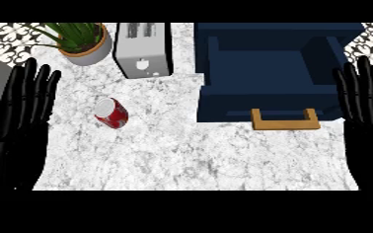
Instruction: Pick up the can, place it into the drawer and close the drawer
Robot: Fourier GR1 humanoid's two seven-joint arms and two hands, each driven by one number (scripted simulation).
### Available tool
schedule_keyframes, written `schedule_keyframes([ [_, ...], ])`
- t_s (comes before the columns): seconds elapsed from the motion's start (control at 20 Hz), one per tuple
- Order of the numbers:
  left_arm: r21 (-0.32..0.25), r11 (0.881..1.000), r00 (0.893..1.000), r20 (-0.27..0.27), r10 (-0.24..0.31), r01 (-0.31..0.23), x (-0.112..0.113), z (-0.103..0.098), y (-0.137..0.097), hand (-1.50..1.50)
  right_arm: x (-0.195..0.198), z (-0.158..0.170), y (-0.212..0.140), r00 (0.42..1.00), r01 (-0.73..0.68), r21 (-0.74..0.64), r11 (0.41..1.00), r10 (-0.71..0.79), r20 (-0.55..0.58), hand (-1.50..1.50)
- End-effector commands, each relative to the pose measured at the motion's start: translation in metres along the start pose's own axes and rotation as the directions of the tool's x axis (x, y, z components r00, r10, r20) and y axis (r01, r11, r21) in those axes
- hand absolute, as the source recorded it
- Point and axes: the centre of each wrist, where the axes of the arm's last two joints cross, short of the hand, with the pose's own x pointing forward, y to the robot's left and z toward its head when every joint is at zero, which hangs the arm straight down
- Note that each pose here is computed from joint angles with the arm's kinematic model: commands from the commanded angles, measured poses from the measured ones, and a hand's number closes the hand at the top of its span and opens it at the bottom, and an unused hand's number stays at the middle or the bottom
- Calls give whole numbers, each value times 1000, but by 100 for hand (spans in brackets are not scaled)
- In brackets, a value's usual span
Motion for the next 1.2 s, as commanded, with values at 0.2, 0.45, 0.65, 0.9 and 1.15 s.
schedule_keyframes([
  [0.2,-81,993,996,4,91,-90,-24,-21,35,-150,-6,10,-5,998,63,39,997,-62,-32,-150],
  [0.45,-38,999,930,-366,-5,-9,-28,-4,40,-150,-14,39,-15,941,-44,-178,983,-19,-336,-150],
  [0.65,-43,999,922,-387,-18,1,-9,0,36,-150,-4,32,-27,945,-33,-196,980,-33,-325,-150],
  [0.9,-67,998,918,-396,-29,3,11,13,56,-150,5,59,-35,938,-75,-177,981,9,-345,-150],
  [1.15,-44,999,925,-381,-2,-16,19,18,55,-150,-13,71,-75,940,-38,-192,981,-30,-339,-150],
])
